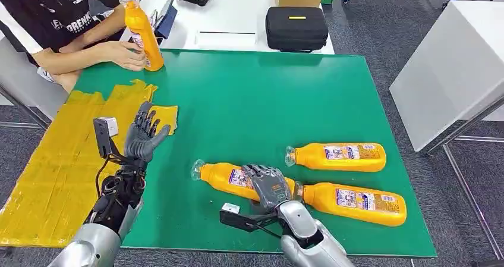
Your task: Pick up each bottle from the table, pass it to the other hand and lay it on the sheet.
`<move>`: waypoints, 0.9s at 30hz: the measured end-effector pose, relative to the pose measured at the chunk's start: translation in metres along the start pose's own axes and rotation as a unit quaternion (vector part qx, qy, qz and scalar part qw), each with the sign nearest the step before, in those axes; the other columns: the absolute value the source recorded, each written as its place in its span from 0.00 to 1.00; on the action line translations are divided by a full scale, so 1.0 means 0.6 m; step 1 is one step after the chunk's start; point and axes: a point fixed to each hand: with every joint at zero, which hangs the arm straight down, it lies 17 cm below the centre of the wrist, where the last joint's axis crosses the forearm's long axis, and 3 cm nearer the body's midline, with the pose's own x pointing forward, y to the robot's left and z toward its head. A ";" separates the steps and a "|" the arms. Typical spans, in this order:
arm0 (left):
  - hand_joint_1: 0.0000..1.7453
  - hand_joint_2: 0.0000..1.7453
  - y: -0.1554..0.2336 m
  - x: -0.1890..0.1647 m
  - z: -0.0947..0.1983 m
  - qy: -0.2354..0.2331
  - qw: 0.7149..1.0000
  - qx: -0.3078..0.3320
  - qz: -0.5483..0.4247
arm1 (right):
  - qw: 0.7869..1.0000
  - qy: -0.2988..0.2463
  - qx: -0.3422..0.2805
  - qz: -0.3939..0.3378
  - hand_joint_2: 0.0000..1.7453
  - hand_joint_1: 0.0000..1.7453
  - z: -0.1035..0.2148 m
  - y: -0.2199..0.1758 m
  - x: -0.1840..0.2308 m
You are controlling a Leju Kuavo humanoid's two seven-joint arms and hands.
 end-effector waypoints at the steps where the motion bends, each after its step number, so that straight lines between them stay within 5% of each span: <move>1: 0.00 1.00 0.001 0.000 0.000 0.000 1.000 0.001 0.001 | 1.000 -0.002 -0.002 -0.002 1.00 1.00 -0.001 -0.002 0.001; 9: 0.00 1.00 0.007 -0.006 0.006 0.003 1.000 0.009 0.004 | 0.999 -0.015 -0.021 -0.023 1.00 1.00 -0.007 -0.018 0.006; 14: 0.00 1.00 0.011 -0.005 0.009 -0.001 1.000 0.015 0.009 | 0.990 -0.053 -0.096 -0.093 1.00 1.00 -0.012 -0.077 0.036; 21: 0.00 1.00 0.009 0.001 0.014 -0.009 0.999 0.010 0.037 | 0.948 -0.081 -0.237 -0.195 1.00 1.00 -0.003 -0.216 0.050; 27: 0.00 1.00 -0.015 0.017 0.014 -0.021 0.998 -0.016 0.057 | 0.885 -0.131 -0.327 -0.305 1.00 1.00 0.027 -0.298 0.042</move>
